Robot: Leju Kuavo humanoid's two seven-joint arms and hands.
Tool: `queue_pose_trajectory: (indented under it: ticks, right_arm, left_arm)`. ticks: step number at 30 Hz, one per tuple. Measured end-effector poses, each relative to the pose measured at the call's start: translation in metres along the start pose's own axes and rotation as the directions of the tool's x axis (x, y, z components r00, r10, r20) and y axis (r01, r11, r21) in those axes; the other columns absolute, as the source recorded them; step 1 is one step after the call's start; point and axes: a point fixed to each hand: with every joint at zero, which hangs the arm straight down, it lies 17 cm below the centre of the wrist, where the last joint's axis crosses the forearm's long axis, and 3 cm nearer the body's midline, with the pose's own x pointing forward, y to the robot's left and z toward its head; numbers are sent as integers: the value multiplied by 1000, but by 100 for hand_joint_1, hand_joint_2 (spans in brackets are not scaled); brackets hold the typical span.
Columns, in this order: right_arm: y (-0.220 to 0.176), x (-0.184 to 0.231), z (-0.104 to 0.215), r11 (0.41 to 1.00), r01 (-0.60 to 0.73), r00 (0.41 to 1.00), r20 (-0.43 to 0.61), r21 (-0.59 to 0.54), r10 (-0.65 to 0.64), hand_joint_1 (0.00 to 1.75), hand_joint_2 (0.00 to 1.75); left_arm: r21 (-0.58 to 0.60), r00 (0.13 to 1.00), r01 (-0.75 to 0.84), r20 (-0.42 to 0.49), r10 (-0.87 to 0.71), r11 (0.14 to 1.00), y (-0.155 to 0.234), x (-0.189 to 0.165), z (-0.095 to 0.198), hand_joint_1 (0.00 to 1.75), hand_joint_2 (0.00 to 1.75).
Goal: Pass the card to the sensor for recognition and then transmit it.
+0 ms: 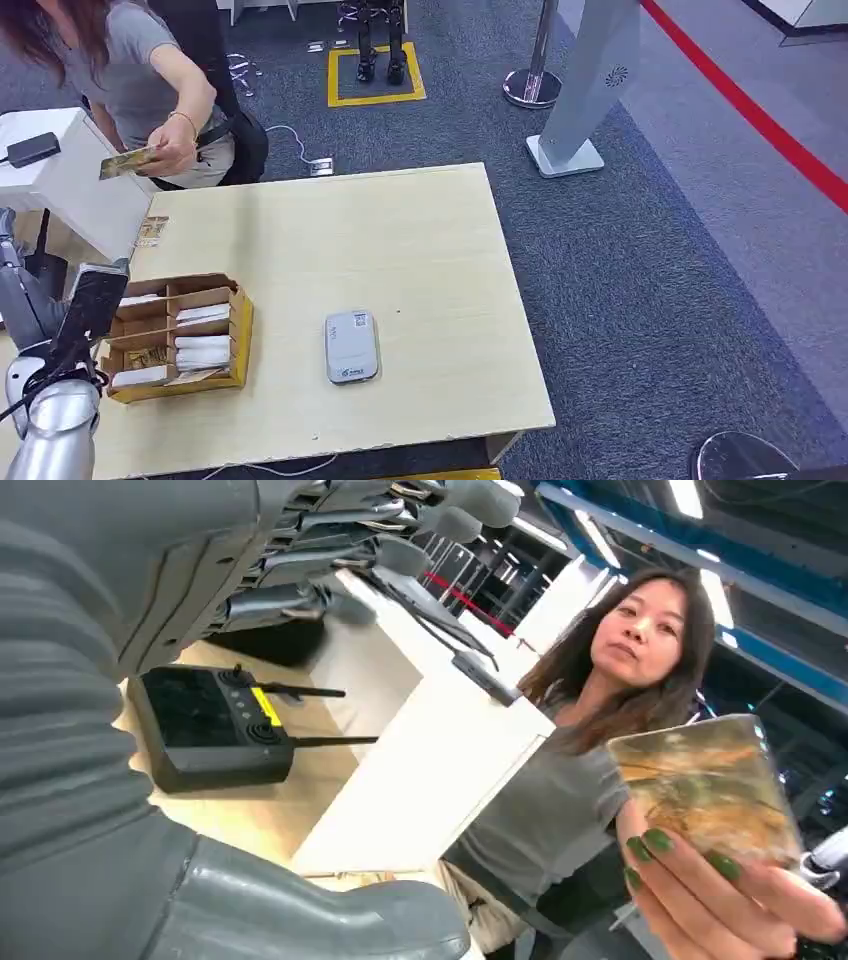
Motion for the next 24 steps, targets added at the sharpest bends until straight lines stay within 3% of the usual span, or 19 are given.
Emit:
queue_pose_trajectory:
  ticks: [7, 16, 24]
  right_arm:
    - [-1, 0, 0, 1000, 12, 1000, 6, -9, -12, 0, 0]
    - [4, -15, 3, 998, 55, 998, -37, -20, -56, 0, 0]
    - [8, -15, 4, 998, 60, 997, -40, -17, -61, 0, 0]
  left_arm:
    - [3, 999, -30, 21, 30, 1000, 4, 11, 32, 0, 175]
    - [-73, 979, -175, -119, 166, 982, 20, -6, 122, 0, 175]
    - [-29, 976, -170, -141, 164, 985, 48, -9, 139, 0, 175]
